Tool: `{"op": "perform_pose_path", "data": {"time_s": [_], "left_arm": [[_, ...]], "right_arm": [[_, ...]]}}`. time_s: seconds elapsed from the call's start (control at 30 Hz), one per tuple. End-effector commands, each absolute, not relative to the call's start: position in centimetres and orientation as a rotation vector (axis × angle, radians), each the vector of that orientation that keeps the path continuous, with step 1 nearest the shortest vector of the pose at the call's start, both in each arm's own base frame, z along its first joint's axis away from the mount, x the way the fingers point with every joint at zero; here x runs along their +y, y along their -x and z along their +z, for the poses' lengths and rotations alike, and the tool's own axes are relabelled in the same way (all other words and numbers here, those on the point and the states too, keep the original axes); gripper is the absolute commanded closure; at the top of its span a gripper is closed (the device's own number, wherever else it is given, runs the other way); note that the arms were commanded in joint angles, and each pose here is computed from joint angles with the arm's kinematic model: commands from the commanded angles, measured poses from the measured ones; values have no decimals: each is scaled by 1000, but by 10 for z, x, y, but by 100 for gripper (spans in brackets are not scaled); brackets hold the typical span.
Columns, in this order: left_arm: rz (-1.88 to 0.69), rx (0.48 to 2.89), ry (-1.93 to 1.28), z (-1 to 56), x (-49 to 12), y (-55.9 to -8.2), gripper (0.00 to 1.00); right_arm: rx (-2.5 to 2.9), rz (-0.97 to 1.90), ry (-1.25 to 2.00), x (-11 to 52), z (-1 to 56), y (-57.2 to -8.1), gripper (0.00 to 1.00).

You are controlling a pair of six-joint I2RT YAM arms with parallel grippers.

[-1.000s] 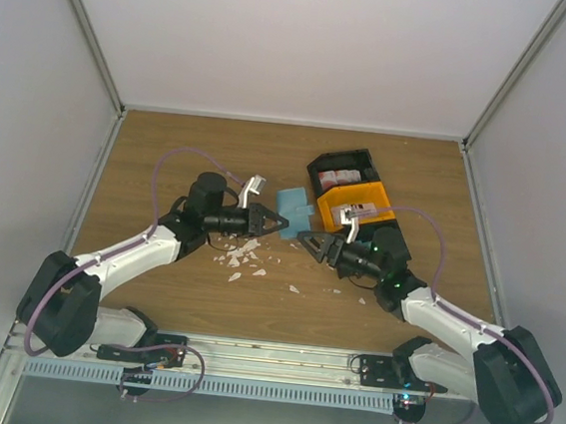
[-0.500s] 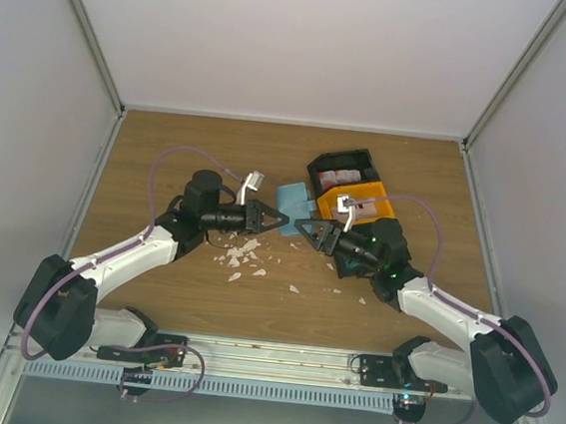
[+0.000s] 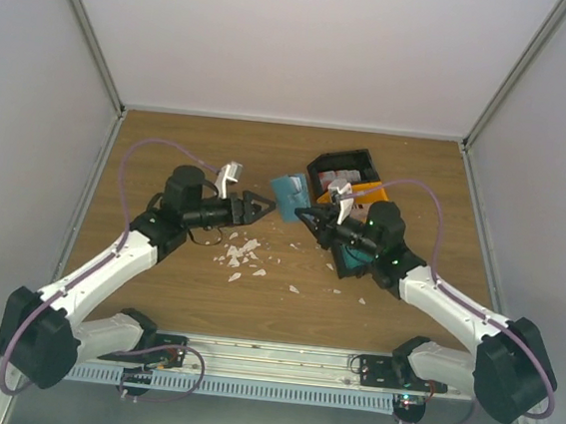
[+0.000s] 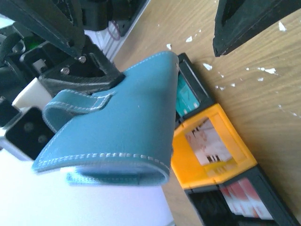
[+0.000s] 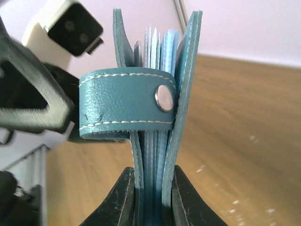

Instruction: Put the credit cards into the card holder

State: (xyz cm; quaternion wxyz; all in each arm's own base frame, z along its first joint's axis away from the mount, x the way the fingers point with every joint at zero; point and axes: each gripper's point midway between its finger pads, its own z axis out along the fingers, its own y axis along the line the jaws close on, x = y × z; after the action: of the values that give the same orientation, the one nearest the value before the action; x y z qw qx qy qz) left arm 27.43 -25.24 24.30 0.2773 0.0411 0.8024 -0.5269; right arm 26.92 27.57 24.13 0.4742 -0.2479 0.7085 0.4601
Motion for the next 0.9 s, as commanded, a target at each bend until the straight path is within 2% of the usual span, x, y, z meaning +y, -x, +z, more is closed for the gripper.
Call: {"op": "perform_pose_path", "data": {"time_s": [0.0,0.2,0.4,0.6,0.73,0.8,0.87], "left_arm": [[-1264,2094,-85,277,-225,-283,21],[-1238,2075,-106,320,-212,-278,1],[-1432,2050,-203,344,-224,-261,1],[-1652,2145,-205,327,-237,-247,1],[-1668,2171,-157,318,-232,-246,1],[-1666,2179,-125,313,-227,-249,3],[-1681,2180,-100,308,-225,-251,11]], "right_arm": [[1521,759,871,274,267,-284,99],[1140,486,1135,282,297,-268,100],[916,375,1320,301,307,-251,99],[831,283,1411,325,301,-253,98],[797,179,1432,333,299,-261,98],[781,141,1447,335,298,-262,97],[759,113,1466,338,297,-261,96]]}}
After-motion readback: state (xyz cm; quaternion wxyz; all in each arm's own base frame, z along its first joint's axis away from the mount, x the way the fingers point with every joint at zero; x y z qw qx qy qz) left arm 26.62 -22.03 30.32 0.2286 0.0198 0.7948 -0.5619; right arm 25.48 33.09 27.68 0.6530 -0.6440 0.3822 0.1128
